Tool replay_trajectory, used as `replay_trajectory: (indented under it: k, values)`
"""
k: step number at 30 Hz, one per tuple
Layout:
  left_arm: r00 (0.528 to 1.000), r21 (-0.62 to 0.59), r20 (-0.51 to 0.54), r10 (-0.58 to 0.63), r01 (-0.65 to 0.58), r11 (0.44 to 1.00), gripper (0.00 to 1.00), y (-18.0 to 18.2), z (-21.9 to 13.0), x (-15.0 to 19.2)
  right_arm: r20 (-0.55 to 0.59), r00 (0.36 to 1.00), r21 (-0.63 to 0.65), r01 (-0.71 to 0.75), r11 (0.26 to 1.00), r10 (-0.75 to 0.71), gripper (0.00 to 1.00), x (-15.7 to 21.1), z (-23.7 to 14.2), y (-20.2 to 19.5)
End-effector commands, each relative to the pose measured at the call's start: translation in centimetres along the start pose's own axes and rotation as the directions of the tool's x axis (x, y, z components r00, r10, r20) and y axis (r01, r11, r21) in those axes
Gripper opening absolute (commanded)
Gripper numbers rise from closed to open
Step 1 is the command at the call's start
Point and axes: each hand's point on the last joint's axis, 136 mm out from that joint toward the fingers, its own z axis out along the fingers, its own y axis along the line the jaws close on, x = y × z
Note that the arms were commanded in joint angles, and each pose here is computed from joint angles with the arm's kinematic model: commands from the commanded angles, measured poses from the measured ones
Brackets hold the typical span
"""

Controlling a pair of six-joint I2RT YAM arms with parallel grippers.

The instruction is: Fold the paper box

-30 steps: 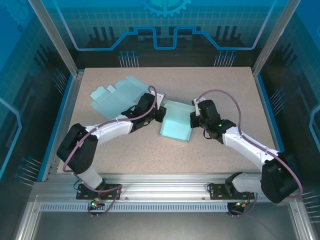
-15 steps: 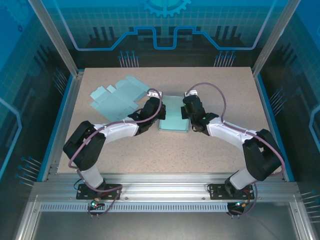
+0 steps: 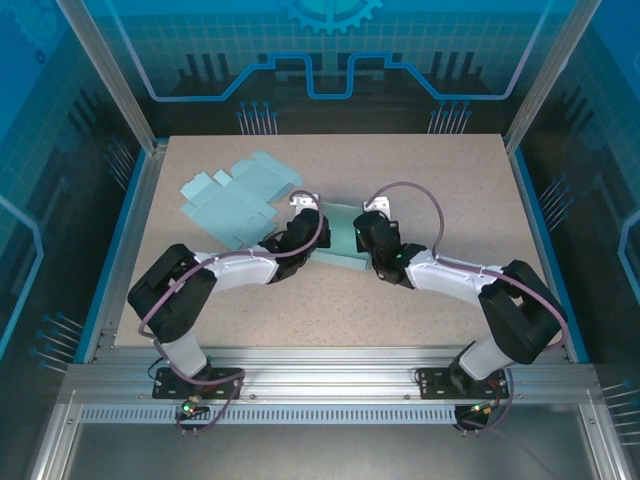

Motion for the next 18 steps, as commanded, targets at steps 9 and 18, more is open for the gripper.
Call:
replay_trajectory:
  k: [9,18]
  values:
    - [1.000,0.185,0.013,-0.011,0.008,0.983,0.11,-4.0,-2.7,2.2,0.042,0.996,-0.165,-0.069,0.984,0.077,0.04,-1.2,-2.0,4.5]
    - [0.996,0.203,0.092,0.014,-0.033,0.979,0.08,-4.5,-2.4,3.8,0.064,0.987,-0.172,-0.134,0.976,0.147,0.05,-2.9,-1.5,5.4]
